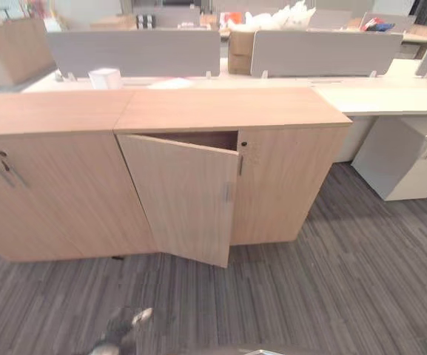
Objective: Put the empty folder in the office cabinet
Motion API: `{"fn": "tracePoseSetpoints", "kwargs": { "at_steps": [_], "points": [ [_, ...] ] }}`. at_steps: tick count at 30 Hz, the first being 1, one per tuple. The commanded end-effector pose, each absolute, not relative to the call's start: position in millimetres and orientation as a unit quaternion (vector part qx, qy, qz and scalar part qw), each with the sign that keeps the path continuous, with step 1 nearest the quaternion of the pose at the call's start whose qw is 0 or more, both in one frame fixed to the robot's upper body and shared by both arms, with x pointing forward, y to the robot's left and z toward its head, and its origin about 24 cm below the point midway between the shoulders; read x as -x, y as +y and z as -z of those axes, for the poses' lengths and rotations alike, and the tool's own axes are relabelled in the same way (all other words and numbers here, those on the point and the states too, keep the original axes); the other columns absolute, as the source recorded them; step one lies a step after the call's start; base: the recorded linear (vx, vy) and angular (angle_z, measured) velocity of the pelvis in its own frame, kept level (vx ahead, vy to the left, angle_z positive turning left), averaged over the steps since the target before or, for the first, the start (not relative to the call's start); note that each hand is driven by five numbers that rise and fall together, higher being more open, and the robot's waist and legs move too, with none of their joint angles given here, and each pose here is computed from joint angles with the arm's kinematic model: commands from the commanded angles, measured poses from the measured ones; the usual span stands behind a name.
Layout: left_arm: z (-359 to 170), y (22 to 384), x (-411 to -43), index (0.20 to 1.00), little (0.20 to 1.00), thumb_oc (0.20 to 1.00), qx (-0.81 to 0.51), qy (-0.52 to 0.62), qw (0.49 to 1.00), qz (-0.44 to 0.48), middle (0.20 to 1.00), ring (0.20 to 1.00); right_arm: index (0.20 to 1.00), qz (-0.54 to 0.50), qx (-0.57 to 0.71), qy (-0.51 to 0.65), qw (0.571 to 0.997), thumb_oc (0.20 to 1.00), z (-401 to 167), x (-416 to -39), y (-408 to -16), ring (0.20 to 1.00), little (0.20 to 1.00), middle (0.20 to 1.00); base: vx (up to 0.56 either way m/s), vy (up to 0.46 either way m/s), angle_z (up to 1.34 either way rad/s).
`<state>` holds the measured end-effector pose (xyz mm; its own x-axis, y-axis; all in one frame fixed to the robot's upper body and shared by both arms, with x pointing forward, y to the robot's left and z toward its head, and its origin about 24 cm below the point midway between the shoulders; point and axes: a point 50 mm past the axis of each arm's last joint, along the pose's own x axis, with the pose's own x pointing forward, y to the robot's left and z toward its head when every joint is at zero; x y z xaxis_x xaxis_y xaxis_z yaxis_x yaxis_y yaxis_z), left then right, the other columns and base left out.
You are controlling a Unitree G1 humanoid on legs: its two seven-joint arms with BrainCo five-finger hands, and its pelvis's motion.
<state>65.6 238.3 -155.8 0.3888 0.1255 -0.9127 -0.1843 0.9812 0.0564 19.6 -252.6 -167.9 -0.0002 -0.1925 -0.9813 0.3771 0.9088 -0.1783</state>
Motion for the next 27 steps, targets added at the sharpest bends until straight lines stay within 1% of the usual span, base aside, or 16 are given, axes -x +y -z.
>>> {"fn": "tracePoseSetpoints", "kwargs": {
  "at_steps": [1, 3, 5, 7, 8, 9, 10, 15, 21, 27],
  "points": [
    [162.7, 243.0, -59.4, 1.0, 1.0, 1.0, -0.072, 0.583, 0.806, -0.077, 1.0, 1.0, 1.0, 0.193, -0.047, 0.662, 0.723, 1.0, 166.6, -43.5, -251.5, 1.0, 1.0, 1.0, -0.01, 0.008, 0.1],
    [168.4, 244.0, -35.2, 1.0, 1.0, 1.0, -0.119, 0.635, 0.761, -0.065, 1.0, 1.0, 1.0, 0.183, -0.042, 0.661, 0.726, 1.0, 167.7, -47.8, -246.1, 1.0, 1.0, 1.0, -0.01, 0.006, 0.18],
    [170.2, 245.6, -7.0, 1.0, 1.0, 1.0, -0.139, 0.681, 0.717, -0.058, 1.0, 1.0, 1.0, 0.173, -0.044, 0.665, 0.725, 1.0, 169.7, -47.9, -238.0, 1.0, 1.0, 1.0, 0.0, 0.0, 0.08],
    [171.1, 241.0, 12.0, 1.0, 1.0, 1.0, -0.123, 0.707, 0.694, -0.061, 1.0, 1.0, 1.0, 0.15, -0.042, 0.659, 0.736, 1.0, 171.4, -55.5, -227.1, 1.0, 1.0, 1.0, 0.01, -0.007, -0.07],
    [171.1, 241.1, 12.1, 1.0, 1.0, 1.0, -0.123, 0.707, 0.694, -0.062, 1.0, 1.0, 1.0, 0.15, -0.042, 0.659, 0.736, 1.0, 171.4, -55.5, -227.0, 1.0, 1.0, 1.0, 0.0, 0.0, 0.0],
    [171.4, 240.2, 10.3, 1.0, 1.0, 1.0, -0.119, 0.705, 0.697, -0.061, 1.0, 1.0, 1.0, 0.123, -0.02, 0.659, 0.741, 1.0, 171.8, -59.6, -222.9, 1.0, 1.0, 1.0, 0.0, 0.0, 0.0],
    [171.4, 240.1, 11.4, 1.0, 1.0, 1.0, -0.116, 0.707, 0.695, -0.063, 1.0, 1.0, 1.0, 0.118, -0.009, 0.658, 0.743, 1.0, 171.4, -61.5, -223.6, 1.0, 1.0, 1.0, 0.0, 0.0, 0.0],
    [171.1, 239.4, 19.2, 1.0, 1.0, 1.0, -0.09, 0.716, 0.686, -0.091, 1.0, 1.0, 1.0, 0.12, -0.012, 0.656, 0.745, 1.0, 171.4, -62.1, -223.4, 1.0, 1.0, 1.0, -0.01, -0.01, 0.09],
    [172.1, 237.8, 5.2, 1.0, 1.0, 1.0, -0.086, 0.698, 0.704, -0.097, 1.0, 1.0, 1.0, 0.104, 0.001, 0.651, 0.752, 1.0, 171.5, -67.9, -219.0, 1.0, 1.0, 1.0, -0.02, -0.022, 0.08],
    [171.8, 239.2, 0.6, 1.0, 1.0, 1.0, -0.106, 0.693, 0.708, -0.086, 1.0, 1.0, 1.0, 0.1, 0.009, 0.65, 0.753, 1.0, 171.4, -69.4, -218.4, 1.0, 1.0, 1.0, -0.01, -0.004, 0.01]
  ]
}}
